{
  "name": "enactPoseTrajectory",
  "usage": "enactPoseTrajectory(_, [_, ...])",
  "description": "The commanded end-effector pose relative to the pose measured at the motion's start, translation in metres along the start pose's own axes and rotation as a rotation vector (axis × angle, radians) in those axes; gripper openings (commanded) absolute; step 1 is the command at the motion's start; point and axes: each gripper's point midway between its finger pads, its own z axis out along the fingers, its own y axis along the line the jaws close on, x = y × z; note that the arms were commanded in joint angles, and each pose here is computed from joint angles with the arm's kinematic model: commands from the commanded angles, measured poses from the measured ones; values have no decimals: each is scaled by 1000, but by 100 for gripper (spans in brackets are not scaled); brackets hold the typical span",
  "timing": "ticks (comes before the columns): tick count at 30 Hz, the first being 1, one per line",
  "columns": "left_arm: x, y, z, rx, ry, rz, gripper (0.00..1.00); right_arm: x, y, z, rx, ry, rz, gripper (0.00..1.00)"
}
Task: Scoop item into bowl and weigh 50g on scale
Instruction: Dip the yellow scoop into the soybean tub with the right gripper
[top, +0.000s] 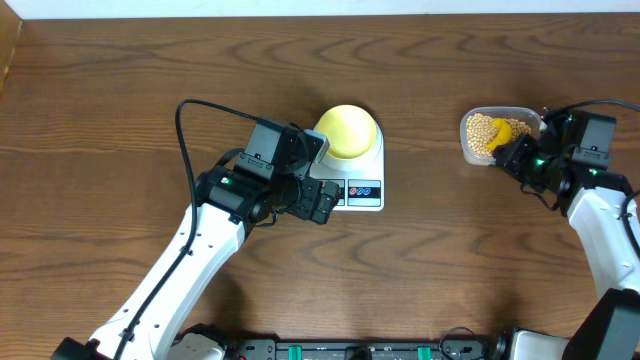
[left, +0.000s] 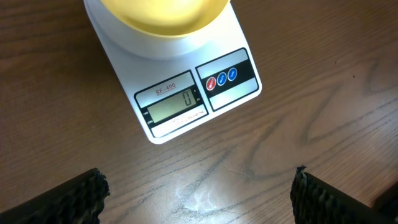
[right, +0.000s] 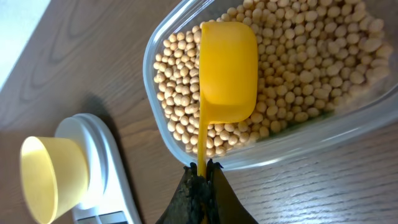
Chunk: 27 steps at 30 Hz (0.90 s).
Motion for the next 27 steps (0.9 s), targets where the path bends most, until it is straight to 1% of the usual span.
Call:
enactPoseTrajectory(1, [1,-2,1,12,5,17,96,5,2,-1,-51,31,55,1])
enactPoseTrajectory(27, [1,-2,1,12,5,17,96,-9,-7,-7,-63,-10,98,1])
